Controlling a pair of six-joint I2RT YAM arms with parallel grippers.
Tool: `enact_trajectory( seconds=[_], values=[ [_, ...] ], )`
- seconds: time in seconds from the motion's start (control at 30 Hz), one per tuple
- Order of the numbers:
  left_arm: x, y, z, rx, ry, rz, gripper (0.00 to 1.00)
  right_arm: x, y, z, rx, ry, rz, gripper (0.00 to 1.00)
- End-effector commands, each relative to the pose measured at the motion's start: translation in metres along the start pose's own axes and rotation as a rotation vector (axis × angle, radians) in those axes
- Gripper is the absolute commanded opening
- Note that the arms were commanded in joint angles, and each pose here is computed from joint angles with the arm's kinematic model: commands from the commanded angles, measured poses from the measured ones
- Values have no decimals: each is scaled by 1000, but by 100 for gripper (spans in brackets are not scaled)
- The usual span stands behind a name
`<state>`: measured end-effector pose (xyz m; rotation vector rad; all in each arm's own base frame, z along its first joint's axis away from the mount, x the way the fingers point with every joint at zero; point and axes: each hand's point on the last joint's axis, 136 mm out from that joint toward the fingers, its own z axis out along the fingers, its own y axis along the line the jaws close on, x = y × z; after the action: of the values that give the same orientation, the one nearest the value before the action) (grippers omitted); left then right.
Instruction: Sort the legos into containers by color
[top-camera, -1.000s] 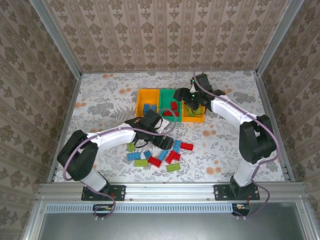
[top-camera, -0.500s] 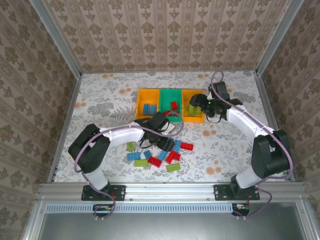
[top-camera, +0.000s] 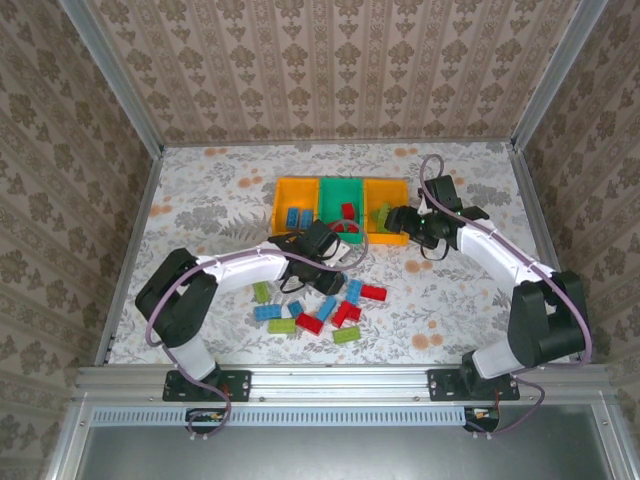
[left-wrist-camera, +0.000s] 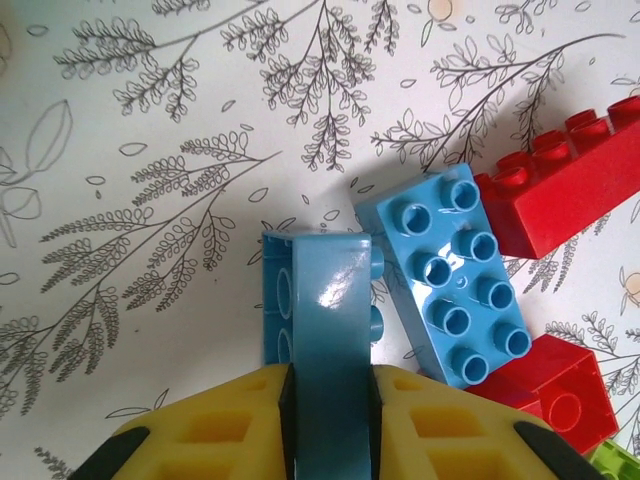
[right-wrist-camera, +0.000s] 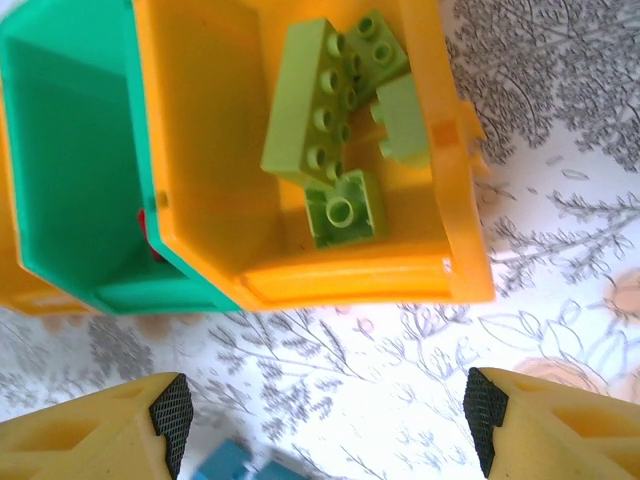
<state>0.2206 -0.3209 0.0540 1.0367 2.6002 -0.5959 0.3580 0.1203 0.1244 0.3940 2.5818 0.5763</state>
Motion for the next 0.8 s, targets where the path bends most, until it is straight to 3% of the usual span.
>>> enact_trajectory(
  seconds=[0.0,0.23,0.57,0.77],
  values=[
    [-23,-4,-20,11,-75,20,23,25,-16,-15,98,51,-174,75],
    [-42,10,-40,0,-143,-14,21,51,-35,-32,208,94,-341,76],
    [-32,18,-32,-55,-74,3,63,79,-11,-30,109,141,-439,76],
    [-20,18,-22,-51,-21,-4,71,91,-16,-22,199,170,-506,77]
  ],
)
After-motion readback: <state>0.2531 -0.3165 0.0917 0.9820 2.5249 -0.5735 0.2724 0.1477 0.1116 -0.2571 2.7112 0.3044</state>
